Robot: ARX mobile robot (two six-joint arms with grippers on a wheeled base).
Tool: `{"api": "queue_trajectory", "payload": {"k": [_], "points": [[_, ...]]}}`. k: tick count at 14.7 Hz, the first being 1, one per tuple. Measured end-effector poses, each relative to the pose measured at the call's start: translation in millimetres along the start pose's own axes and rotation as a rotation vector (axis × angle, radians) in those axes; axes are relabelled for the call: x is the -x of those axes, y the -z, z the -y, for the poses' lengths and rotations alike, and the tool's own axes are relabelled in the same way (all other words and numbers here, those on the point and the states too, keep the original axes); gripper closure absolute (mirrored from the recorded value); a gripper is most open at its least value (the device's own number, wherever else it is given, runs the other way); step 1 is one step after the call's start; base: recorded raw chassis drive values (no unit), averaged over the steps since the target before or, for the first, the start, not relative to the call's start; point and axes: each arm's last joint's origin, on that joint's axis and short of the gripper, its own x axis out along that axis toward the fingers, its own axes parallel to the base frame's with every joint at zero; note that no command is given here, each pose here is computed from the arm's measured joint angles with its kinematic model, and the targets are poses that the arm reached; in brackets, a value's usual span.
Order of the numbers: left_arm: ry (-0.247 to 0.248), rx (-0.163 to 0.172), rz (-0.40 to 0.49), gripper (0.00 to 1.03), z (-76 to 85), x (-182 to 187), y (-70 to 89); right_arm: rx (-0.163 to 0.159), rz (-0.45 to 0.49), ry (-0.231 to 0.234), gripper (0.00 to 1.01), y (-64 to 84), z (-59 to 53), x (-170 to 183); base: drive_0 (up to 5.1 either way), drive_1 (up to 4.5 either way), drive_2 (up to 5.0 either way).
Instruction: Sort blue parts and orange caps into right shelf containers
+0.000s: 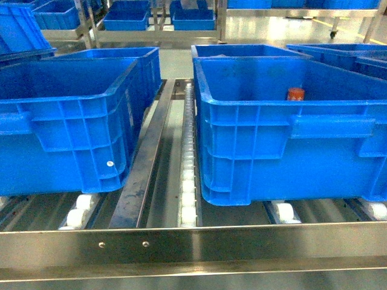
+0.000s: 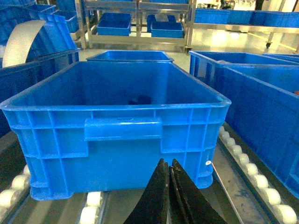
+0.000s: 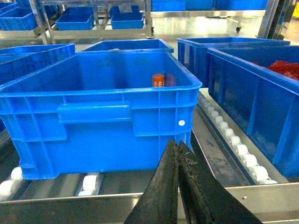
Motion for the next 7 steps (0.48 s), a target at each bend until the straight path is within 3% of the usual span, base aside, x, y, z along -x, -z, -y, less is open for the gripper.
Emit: {"api": "queue_trajectory", "payload": {"k": [2,3,7], "points": [[0.000,0.000,0.023,1.01,0.0,5,6.2,0.000,0.006,0.000,0.99,-1.5,0.0,4,0.0,0.00,0.0],[0.000,0.000,-0.010,1.01,0.0,8,11.8,0.000,0.005,0.000,0.99,-1.8,0.0,6,0.0,0.00,0.0],[0.000,0.000,0.013,1.01,0.0,21,5.5,0.000,0.013,0.000,0.99,-3.5,0.1,15,0.0,0.00,0.0]]}}
